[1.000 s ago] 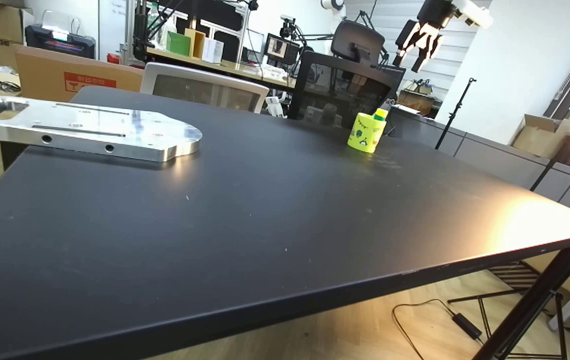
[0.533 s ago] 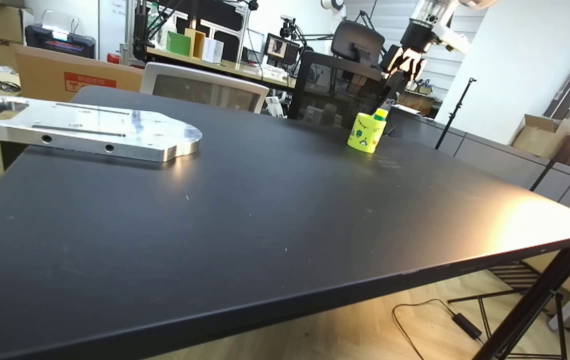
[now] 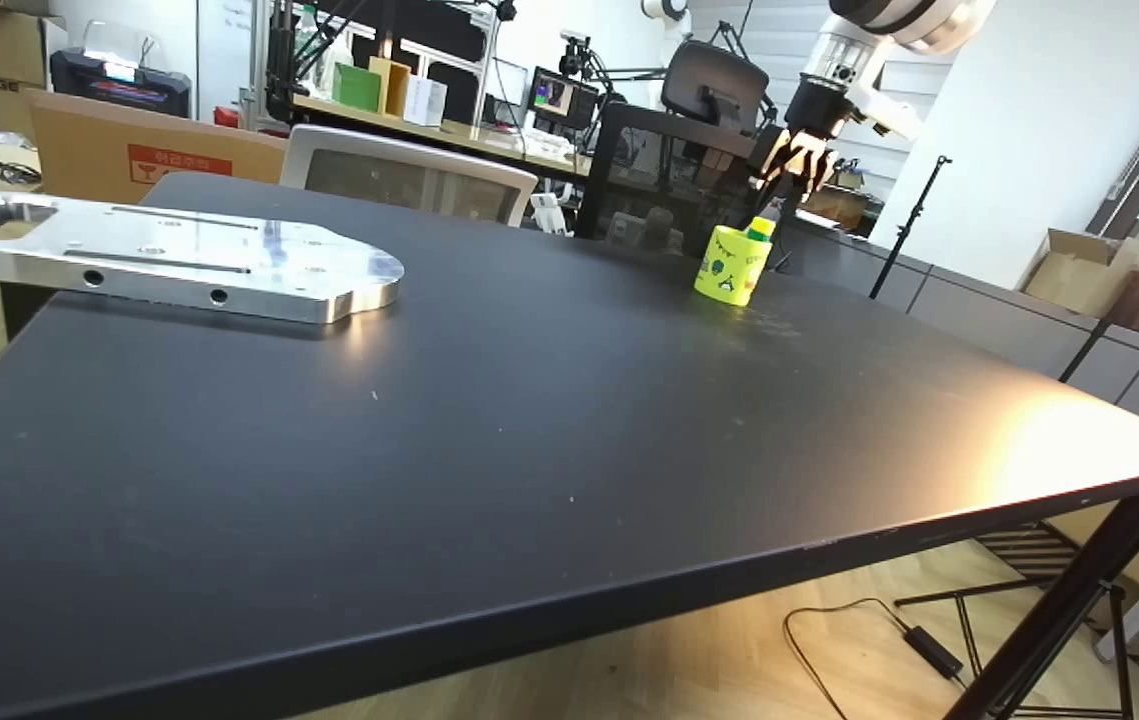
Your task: Put the paper glue on the table
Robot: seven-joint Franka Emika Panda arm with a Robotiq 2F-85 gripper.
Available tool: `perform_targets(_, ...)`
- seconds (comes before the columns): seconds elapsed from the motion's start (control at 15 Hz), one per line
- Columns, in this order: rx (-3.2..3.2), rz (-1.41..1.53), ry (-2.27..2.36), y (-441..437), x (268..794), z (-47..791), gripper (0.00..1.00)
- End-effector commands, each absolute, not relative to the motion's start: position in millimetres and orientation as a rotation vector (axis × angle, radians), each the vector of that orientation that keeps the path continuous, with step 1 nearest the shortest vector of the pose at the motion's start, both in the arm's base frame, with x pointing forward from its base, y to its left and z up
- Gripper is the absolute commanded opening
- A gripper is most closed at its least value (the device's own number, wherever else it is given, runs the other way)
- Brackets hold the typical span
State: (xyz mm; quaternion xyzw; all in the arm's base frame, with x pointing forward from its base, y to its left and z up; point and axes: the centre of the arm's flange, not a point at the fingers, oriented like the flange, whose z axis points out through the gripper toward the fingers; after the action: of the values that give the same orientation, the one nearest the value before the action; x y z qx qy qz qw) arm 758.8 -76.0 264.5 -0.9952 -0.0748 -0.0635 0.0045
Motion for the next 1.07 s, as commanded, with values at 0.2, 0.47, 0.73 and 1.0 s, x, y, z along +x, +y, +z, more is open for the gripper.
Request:
perform_targets(0.2, -3.115, -0.187, -0.17, -77, 771, 251, 0.61)
perform_targets(0.47, -3.11, -0.185, -0.171, -75, 769, 251, 0.32)
perform_targets(0.73, -3.098, -0.166, -0.168, -68, 763, 275, 0.09)
perform_targets(1.0, -3.103, -0.193, -0.2, -58, 744, 334, 0.09)
